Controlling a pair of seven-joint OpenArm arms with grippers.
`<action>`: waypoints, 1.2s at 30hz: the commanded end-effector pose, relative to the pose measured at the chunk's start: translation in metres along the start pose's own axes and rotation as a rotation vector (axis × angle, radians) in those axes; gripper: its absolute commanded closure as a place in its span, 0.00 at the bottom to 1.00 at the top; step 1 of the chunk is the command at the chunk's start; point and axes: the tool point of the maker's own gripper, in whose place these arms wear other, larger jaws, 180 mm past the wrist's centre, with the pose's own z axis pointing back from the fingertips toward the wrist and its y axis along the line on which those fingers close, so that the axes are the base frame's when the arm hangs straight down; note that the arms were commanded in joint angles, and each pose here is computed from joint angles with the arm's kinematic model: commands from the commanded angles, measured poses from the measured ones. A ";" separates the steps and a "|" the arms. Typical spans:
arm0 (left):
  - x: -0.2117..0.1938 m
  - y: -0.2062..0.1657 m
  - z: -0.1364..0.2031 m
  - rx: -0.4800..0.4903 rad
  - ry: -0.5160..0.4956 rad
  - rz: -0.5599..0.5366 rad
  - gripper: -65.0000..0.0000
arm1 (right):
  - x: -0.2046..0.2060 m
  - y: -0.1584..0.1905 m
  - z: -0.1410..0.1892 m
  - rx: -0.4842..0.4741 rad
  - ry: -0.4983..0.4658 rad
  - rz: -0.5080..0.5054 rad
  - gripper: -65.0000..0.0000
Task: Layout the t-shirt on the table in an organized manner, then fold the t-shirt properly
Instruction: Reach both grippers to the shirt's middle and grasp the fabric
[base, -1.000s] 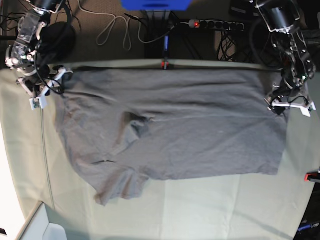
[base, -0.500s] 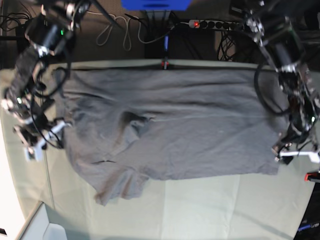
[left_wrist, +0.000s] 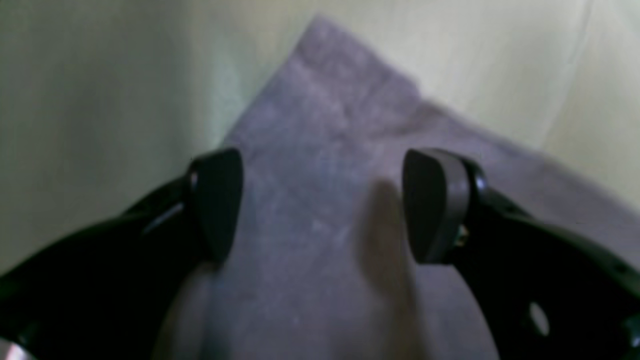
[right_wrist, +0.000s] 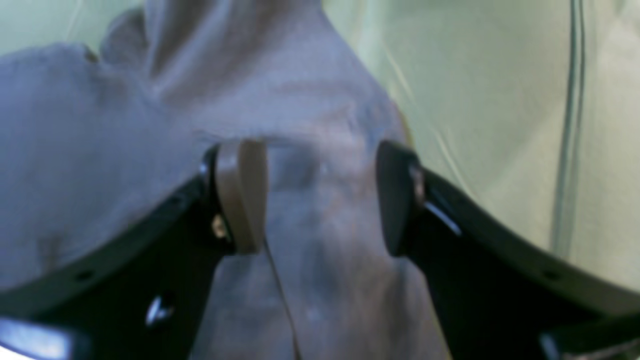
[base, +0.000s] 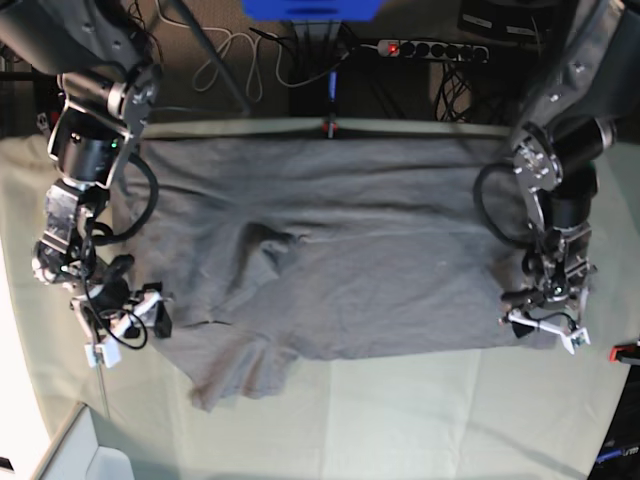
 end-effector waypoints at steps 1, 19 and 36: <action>0.035 0.002 -0.001 0.005 -0.090 -0.007 0.26 | 0.025 -0.003 -0.002 0.003 -0.075 -0.004 0.46; 0.012 0.028 0.001 0.033 -0.083 -0.088 0.26 | 0.001 -0.043 -0.023 -0.043 -0.167 -0.163 0.46; 0.000 0.031 0.002 0.035 -0.064 -0.106 0.27 | -0.017 -0.063 -0.026 -0.220 -0.083 0.011 0.47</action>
